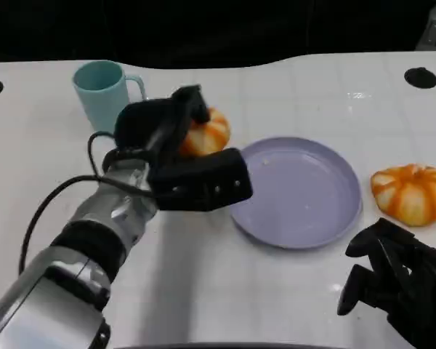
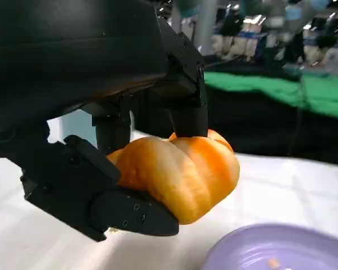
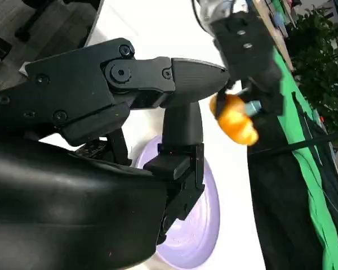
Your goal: Grasp the bread from the table and place it into the plate.
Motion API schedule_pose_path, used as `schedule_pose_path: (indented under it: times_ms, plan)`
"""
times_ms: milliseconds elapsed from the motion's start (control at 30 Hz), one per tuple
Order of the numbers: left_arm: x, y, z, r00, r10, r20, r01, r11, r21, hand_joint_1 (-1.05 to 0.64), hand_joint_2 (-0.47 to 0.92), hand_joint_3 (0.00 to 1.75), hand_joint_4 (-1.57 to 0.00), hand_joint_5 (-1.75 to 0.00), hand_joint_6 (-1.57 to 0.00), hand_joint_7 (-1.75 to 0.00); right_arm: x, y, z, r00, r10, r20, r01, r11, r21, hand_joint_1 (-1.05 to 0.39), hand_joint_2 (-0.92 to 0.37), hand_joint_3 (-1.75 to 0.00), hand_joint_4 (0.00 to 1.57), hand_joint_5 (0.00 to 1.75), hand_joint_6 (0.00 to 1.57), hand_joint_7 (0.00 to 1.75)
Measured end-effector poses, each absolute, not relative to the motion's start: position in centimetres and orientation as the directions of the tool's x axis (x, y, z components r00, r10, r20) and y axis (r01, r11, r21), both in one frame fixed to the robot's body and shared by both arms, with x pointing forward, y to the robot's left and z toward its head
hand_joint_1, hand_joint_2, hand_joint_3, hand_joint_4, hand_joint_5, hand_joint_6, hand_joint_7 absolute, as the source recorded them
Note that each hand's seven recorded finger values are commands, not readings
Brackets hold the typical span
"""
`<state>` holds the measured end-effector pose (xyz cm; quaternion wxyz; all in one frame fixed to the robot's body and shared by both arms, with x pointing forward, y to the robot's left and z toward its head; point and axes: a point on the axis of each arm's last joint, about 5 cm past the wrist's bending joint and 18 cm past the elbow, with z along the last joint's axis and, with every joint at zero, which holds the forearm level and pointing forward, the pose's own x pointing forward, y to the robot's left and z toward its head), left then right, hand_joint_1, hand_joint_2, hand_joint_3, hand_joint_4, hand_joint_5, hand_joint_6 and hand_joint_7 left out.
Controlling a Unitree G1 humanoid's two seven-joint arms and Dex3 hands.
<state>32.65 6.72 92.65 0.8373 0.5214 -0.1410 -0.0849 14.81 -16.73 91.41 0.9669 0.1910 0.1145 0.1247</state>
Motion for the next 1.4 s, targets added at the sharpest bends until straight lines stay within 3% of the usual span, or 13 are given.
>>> schedule_pose_path:
  times_ms: [100, 267, 367, 400, 433, 467, 600, 800, 900, 1033, 1333, 1367, 1400]
  plan:
    - [32.6, 5.8, 93.3, 0.923, -0.338, 0.185, -0.01, 0.459, 0.888, -0.16, 0.61, 0.74, -0.91, -1.75, -0.69, -1.44, 14.8, -16.7, 91.4, 0.943, 0.284, -0.174, -0.197, 0.896, 0.397, -0.44, -0.92, -0.39, 0.65, 1.75, 0.51, 1.62]
    - [32.2, 3.9, 93.8, 0.881, -0.422, 0.216, 0.021, 0.491, 0.871, -0.2, 0.51, 0.99, -0.98, -1.75, -0.69, -1.71, 14.8, -16.7, 91.4, 0.942, 0.288, -0.174, -0.2, 0.896, 0.397, -0.44, -0.92, -0.4, 0.65, 1.75, 0.5, 1.62]
    - [31.9, 2.5, 94.1, 0.858, -0.471, 0.205, 0.063, 0.492, 0.868, -0.2, 0.5, 0.94, -0.97, -1.75, -0.79, -1.16, 14.8, -16.6, 91.4, 0.941, 0.292, -0.174, -0.204, 0.894, 0.398, -0.44, -0.92, -0.4, 0.64, 1.75, 0.5, 1.62]
    - [31.7, 2.1, 94.2, 0.852, -0.486, 0.197, 0.078, 0.489, 0.869, -0.2, 0.5, 0.93, -0.97, -1.75, -0.8, -1.1, 14.8, -16.5, 91.4, 0.94, 0.293, -0.174, -0.205, 0.894, 0.398, -0.44, -0.92, -0.4, 0.64, 1.75, 0.5, 1.62]
    - [31.6, 1.6, 94.1, 0.846, -0.498, 0.189, 0.093, 0.487, 0.869, -0.2, 0.5, 0.96, -0.96, -1.75, -0.72, -1.37, 14.8, -16.5, 91.4, 0.94, 0.294, -0.175, -0.206, 0.894, 0.397, -0.44, -0.92, -0.41, 0.64, 1.75, 0.49, 1.62]
    - [31.4, 1.3, 94.0, 0.843, -0.508, 0.18, 0.106, 0.483, 0.869, -0.19, 0.49, 0.97, -0.96, -1.75, -0.7, -1.41, 14.8, -16.5, 91.4, 0.939, 0.294, -0.175, -0.206, 0.894, 0.397, -0.44, -0.92, -0.41, 0.64, 1.75, 0.49, 1.62]
    - [30.9, 0.3, 93.5, 0.84, -0.525, 0.138, 0.144, 0.461, 0.876, -0.19, 0.51, 0.99, -0.94, -1.75, -0.75, -0.93, 14.7, -16.5, 91.3, 0.939, 0.293, -0.18, -0.204, 0.896, 0.394, -0.43, -0.92, -0.41, 0.64, 1.75, 0.49, 1.63]
    - [30.8, -0.9, 93.8, 0.836, -0.542, 0.09, 0.163, 0.401, 0.902, -0.2, 0.69, 0.68, -0.89, -1.75, -0.84, -0.63, 14.7, -16.3, 91.3, 0.938, 0.298, -0.177, -0.211, 0.896, 0.392, -0.44, -0.92, -0.42, 0.62, 1.75, 0.47, 1.62]
    - [30.7, -1.3, 93.9, 0.832, -0.551, 0.068, 0.176, 0.377, 0.909, -0.19, 0.73, 0.62, -0.87, -1.75, -0.86, -0.62, 14.7, -16.3, 91.4, 0.94, 0.298, -0.168, -0.214, 0.895, 0.391, -0.44, -0.92, -0.42, 0.62, 1.75, 0.47, 1.63]
    - [30.5, -1.7, 93.7, 0.824, -0.566, 0.03, 0.192, 0.328, 0.925, -0.22, 0.85, 0.31, -0.85, -1.75, -0.89, -0.66, 14.7, -16.3, 91.3, 0.94, 0.297, -0.169, -0.213, 0.895, 0.392, -0.45, -0.92, -0.41, 0.63, 1.75, 0.48, 1.63]
    - [30.2, -2.0, 93.2, 0.822, -0.567, -0.058, 0.281, 0.313, 0.907, -0.27, 0.88, 0.02, -0.73, -1.72, -0.95, -0.39, 14.6, -16.2, 91.3, 0.94, 0.298, -0.168, -0.213, 0.894, 0.394, -0.45, -0.92, -0.41, 0.64, 1.75, 0.49, 1.63]
    - [30.2, -2.0, 93.2, 0.821, -0.567, -0.068, 0.291, 0.313, 0.904, -0.36, 0.91, 0.15, -0.55, -1.12, -0.72, -0.21, 14.6, -16.2, 91.3, 0.94, 0.298, -0.168, -0.213, 0.894, 0.394, -0.45, -0.92, -0.41, 0.64, 1.75, 0.49, 1.63]
    - [30.3, -2.0, 93.3, 0.816, -0.572, -0.085, 0.306, 0.302, 0.903, -0.4, 0.91, 0.22, -0.55, -0.76, -0.63, -0.12, 14.6, -16.2, 91.3, 0.94, 0.298, -0.168, -0.212, 0.894, 0.395, -0.45, -0.92, -0.41, 0.64, 1.75, 0.49, 1.62]
